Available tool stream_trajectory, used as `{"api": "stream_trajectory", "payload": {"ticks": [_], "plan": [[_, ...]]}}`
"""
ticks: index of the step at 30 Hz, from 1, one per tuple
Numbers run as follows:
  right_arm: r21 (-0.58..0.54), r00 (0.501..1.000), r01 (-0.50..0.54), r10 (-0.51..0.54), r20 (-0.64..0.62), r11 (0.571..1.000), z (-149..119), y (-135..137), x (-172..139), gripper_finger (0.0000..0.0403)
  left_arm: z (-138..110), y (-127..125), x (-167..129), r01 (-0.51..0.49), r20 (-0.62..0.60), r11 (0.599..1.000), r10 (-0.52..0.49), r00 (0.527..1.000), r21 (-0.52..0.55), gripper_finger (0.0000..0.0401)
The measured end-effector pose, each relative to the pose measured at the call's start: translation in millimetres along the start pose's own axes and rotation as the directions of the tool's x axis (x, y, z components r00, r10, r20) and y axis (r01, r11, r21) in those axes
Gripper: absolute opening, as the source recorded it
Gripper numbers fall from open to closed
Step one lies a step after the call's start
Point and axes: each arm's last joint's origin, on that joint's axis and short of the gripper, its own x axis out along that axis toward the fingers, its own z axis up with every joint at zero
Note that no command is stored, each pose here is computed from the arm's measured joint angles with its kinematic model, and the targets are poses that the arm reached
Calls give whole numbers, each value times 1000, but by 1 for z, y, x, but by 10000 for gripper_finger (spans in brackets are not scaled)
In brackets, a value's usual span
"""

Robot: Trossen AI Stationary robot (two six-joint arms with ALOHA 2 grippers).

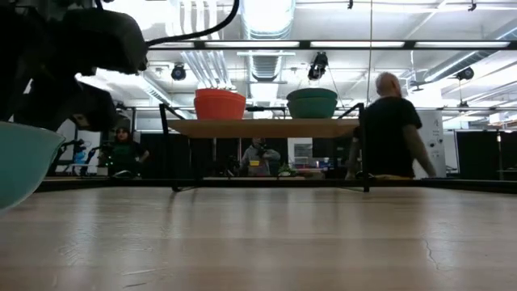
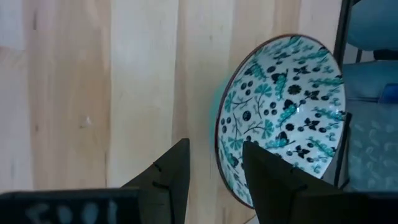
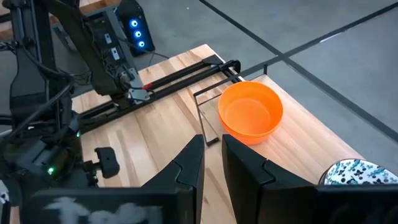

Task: Pick & Place Mini bowls
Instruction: Stack the light blue patterned bowl on top of the light blue patterned bowls on the shelf

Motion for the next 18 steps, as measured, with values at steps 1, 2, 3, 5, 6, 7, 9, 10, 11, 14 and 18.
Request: {"api": "stream_trajectory", "payload": {"ticks": [1, 2, 3, 5, 6, 7, 9, 10, 11, 14, 18], "plan": [[0, 1000, 0, 0, 0, 1000, 0, 0, 0, 52, -1, 1, 2, 2, 1, 1000, -2, 1000, -3, 139], [0, 1000, 0, 0, 0, 1000, 0, 0, 0, 52, -2, 2, 3, 2, -1, 1000, -2, 1000, -6, 139], [0, 1000, 0, 0, 0, 1000, 0, 0, 0, 52, -3, 3, 4, 1, -5, 1000, -1, 1000, -10, 139], [0, 1000, 0, 0, 0, 1000, 0, 0, 0, 52, -4, 4, 6, 1, -5, 1000, -1, 1000, -12, 139], [0, 1000, 0, 0, 0, 1000, 0, 0, 0, 52, -4, 5, 6, 2, -5, 1000, -2, 1000, -14, 139], [0, 1000, 0, 0, 0, 1000, 0, 0, 0, 52, -5, 6, 7, 1, -8, 1000, -1, 1000, -16, 139], [0, 1000, 0, 0, 0, 1000, 0, 0, 0, 52, -8, 8, 9, -3, -17, 1000, 2, 1000, -28, 139], [0, 1000, 0, 0, 0, 1000, 0, 0, 0, 52, -8, 9, 10, 3, -14, 999, -4, 1000, -33, 138], [0, 1000, 0, 0, 0, 1000, 0, 0, 0, 52, -8, 9, 11, 12, -9, 999, -13, 1000, -35, 137], [0, 1000, 1, -1, -1, 1000, 0, 0, 0, 52, -11, 12, 15, 37, -5, 998, -37, 999, -50, 133], [0, 1000, 1, -1, -2, 1000, 0, 0, 1, 52, -12, 14, 18, 51, 11, 995, -50, 999, -86, 131]]}}
